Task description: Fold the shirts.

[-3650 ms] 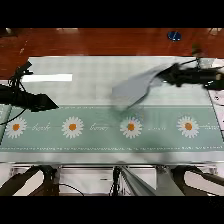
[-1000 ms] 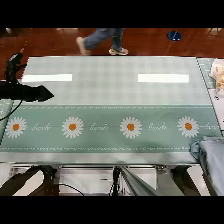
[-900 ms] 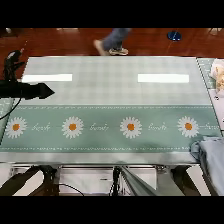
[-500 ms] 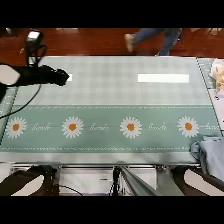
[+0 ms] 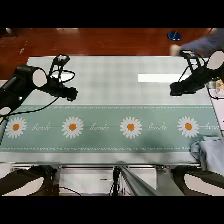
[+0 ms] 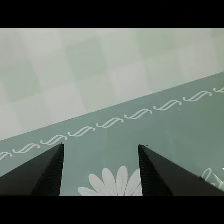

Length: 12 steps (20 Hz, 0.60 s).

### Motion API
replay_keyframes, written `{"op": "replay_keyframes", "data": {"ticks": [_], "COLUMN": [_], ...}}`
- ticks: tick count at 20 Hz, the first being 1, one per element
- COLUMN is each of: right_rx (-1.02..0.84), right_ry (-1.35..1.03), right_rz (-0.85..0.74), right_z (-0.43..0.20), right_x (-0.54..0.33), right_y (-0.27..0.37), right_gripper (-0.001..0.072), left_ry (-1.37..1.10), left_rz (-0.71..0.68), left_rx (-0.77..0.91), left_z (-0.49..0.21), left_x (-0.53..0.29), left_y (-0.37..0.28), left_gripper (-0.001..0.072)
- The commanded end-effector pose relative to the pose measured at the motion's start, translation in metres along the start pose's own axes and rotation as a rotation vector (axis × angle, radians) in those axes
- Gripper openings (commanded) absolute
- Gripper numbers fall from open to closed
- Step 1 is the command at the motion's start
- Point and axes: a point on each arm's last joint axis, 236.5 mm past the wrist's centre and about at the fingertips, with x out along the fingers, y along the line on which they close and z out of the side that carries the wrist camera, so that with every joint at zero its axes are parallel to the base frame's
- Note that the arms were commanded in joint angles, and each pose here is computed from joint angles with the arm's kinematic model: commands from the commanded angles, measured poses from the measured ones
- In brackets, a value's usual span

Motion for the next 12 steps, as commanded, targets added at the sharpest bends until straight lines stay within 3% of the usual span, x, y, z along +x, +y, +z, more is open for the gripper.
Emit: {"op": "replay_keyframes", "data": {"ticks": [1, 12], "right_rx": [-0.065, -0.065], "right_ry": [-0.050, -0.052], "right_rz": [0.065, 0.064], "right_z": [0.0130, 0.0134], "right_x": [0.0034, 0.0034], "right_y": [0.0264, 0.0263], "right_gripper": [0.0428, 0.0428], "left_ry": [-0.013, -0.007], "left_rz": [0.014, 0.014], "left_rx": [-0.010, -0.011], "left_z": [0.0059, 0.0051], "left_x": [-0.0049, -0.0030], "left_y": [0.0019, 0.0020], "left_gripper": [0.0553, 0.0553]}}
